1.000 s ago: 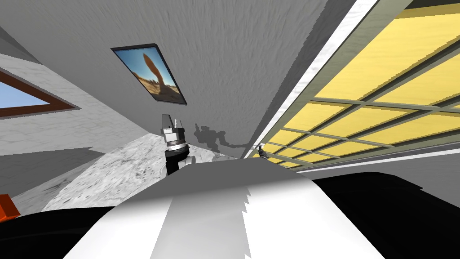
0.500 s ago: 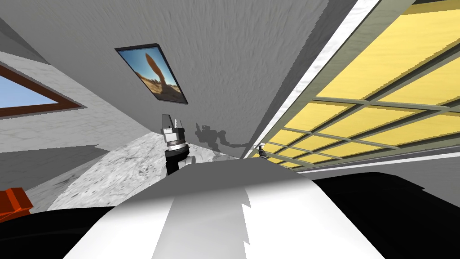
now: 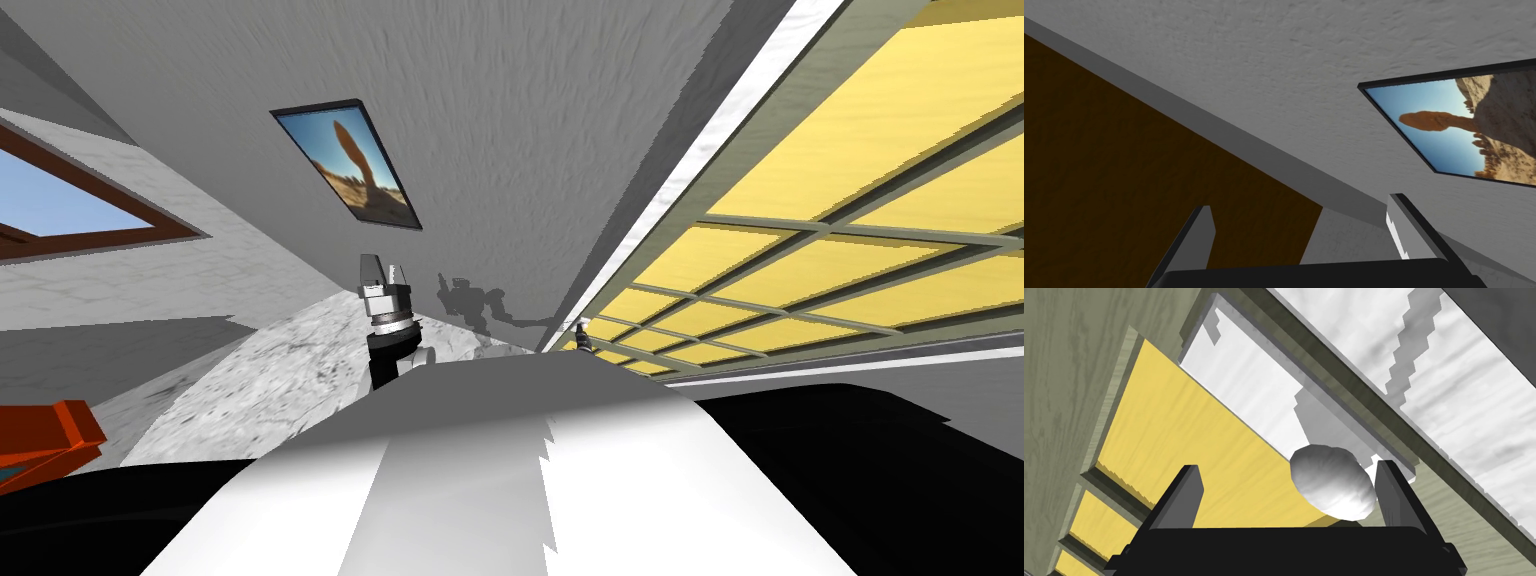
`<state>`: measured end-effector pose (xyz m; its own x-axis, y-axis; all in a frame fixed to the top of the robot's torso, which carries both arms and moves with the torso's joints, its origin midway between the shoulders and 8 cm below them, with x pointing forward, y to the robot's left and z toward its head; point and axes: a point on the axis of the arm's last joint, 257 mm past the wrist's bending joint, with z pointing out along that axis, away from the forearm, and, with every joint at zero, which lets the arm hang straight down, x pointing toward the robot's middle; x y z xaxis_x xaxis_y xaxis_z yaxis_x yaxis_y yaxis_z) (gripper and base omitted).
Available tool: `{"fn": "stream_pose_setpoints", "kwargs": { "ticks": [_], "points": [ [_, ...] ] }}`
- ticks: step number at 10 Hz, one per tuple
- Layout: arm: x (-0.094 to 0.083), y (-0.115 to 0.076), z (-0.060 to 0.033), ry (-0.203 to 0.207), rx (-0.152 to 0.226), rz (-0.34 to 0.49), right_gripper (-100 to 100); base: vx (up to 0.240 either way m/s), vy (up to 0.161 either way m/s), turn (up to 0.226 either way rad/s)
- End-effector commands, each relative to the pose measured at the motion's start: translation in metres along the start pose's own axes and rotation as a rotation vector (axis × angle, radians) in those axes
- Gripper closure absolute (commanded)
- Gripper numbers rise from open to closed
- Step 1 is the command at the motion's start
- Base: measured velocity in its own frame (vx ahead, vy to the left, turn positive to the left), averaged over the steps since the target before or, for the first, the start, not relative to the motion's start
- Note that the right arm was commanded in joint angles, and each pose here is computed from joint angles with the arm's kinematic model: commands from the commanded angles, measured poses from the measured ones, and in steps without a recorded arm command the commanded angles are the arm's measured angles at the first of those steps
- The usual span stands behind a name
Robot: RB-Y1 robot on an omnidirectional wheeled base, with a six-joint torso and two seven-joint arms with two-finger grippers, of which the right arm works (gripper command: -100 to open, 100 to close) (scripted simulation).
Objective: Pull the door open
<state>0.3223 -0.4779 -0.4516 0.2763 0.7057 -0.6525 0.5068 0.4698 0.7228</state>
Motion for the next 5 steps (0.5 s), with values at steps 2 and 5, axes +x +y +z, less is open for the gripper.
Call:
{"fn": "stream_pose_setpoints", "kwargs": {
  "ticks": [2, 5],
  "points": [
    [-0.0039, -0.0169, -0.0052, 0.001, 0.031, 0.054, 100, -0.028, -0.015, 0.037],
    [-0.0038, -0.0145, -0.0039, -0.002, 0.024, 0.122, 100, -0.029, -0.001, 0.031]
  ]
}}
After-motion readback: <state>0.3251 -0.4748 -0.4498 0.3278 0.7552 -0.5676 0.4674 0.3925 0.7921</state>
